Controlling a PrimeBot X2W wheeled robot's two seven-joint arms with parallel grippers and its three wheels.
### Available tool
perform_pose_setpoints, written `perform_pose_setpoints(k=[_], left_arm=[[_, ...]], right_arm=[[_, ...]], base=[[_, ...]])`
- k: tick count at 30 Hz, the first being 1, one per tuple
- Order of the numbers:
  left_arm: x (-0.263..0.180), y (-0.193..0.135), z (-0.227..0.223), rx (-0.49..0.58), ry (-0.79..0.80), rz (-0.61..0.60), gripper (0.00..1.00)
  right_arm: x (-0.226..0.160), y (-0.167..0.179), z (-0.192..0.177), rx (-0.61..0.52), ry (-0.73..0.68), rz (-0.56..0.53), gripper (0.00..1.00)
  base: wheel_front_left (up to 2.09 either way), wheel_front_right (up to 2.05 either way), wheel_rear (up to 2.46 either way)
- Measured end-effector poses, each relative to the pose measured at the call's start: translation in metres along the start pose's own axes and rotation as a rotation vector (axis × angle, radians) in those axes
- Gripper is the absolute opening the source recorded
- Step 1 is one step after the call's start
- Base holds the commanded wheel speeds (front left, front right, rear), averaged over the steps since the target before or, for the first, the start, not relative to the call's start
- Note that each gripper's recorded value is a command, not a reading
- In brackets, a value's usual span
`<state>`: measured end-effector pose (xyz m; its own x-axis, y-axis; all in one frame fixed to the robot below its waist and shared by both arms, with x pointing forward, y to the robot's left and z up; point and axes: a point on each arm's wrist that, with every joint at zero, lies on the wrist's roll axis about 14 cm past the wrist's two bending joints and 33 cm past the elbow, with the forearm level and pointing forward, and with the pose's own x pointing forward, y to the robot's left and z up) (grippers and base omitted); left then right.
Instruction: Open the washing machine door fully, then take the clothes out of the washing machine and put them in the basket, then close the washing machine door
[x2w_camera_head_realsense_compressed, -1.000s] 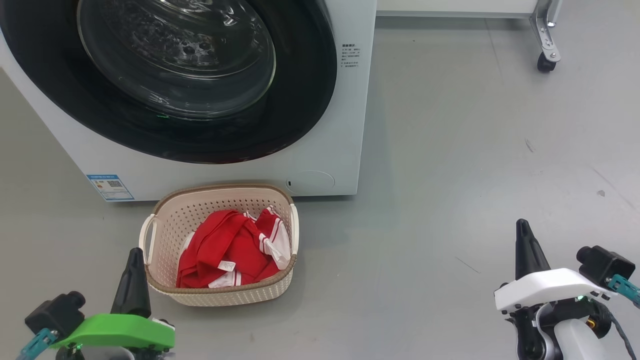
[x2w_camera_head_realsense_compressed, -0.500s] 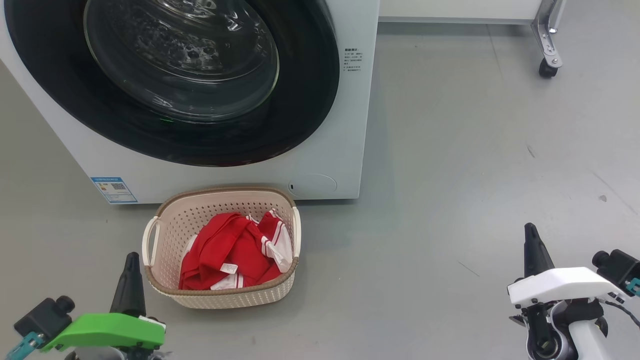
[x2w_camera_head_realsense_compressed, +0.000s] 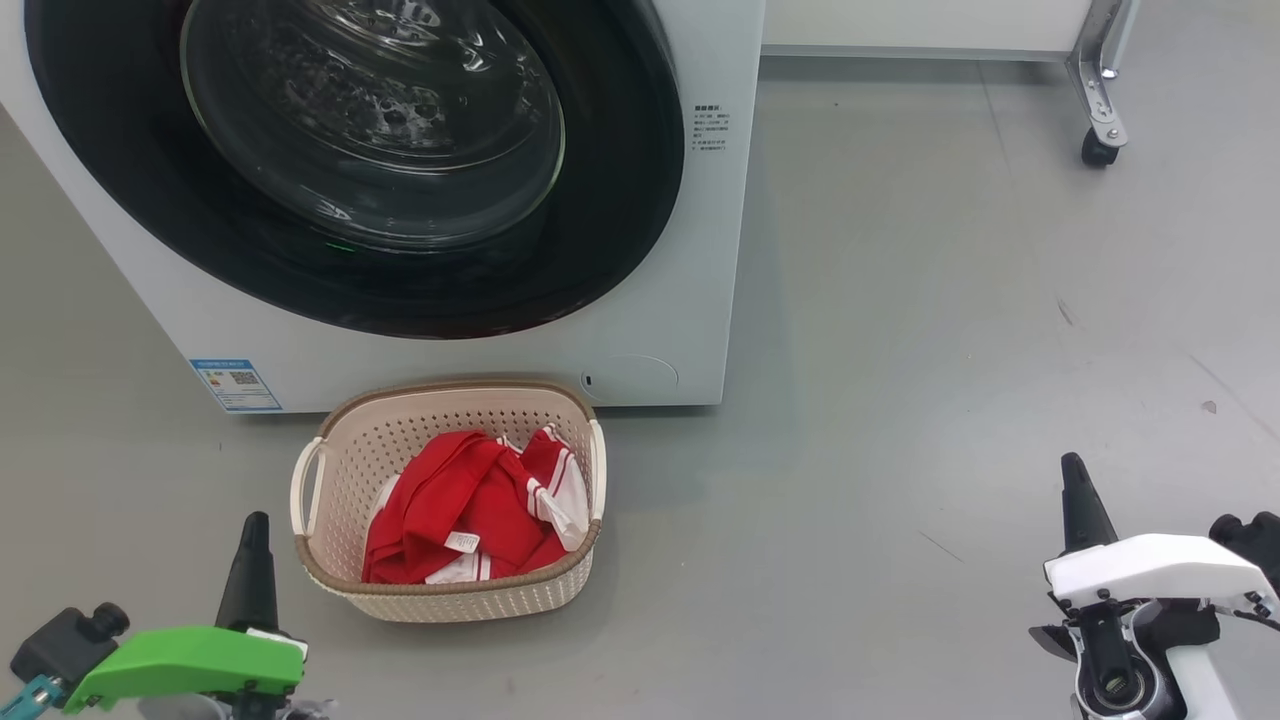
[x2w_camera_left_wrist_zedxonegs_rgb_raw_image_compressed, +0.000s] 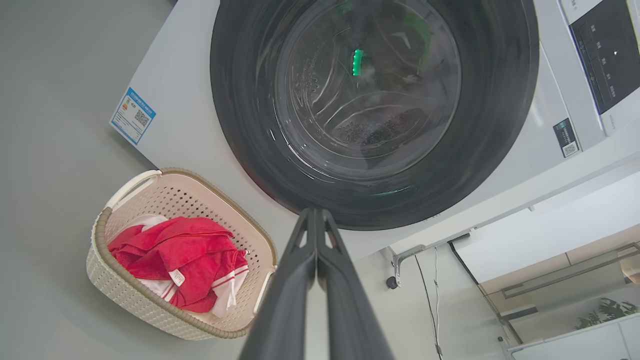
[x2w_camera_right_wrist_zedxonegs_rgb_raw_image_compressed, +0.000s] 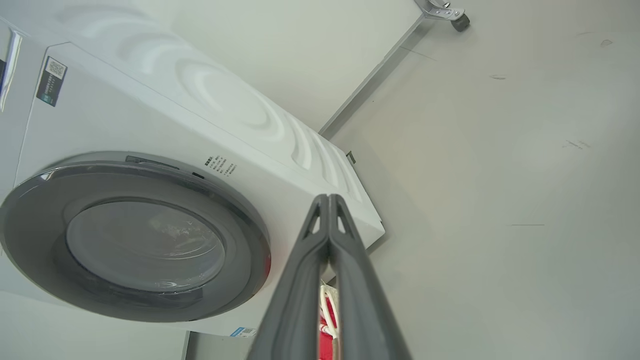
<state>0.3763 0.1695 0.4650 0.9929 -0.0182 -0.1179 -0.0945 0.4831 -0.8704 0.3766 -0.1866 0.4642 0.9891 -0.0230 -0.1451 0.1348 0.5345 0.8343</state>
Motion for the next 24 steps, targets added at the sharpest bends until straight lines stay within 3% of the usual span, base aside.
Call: perform_pose_setpoints(k=[24], left_arm=[[-0.002, -0.001, 0.009, -0.267, 0.005, -0.003, 0.0]], right_arm=[[-0.001, 0.001, 0.012, 0.304, -0.008, 0.014, 0.0]], base=[[0.0, 0.0, 0.0]])
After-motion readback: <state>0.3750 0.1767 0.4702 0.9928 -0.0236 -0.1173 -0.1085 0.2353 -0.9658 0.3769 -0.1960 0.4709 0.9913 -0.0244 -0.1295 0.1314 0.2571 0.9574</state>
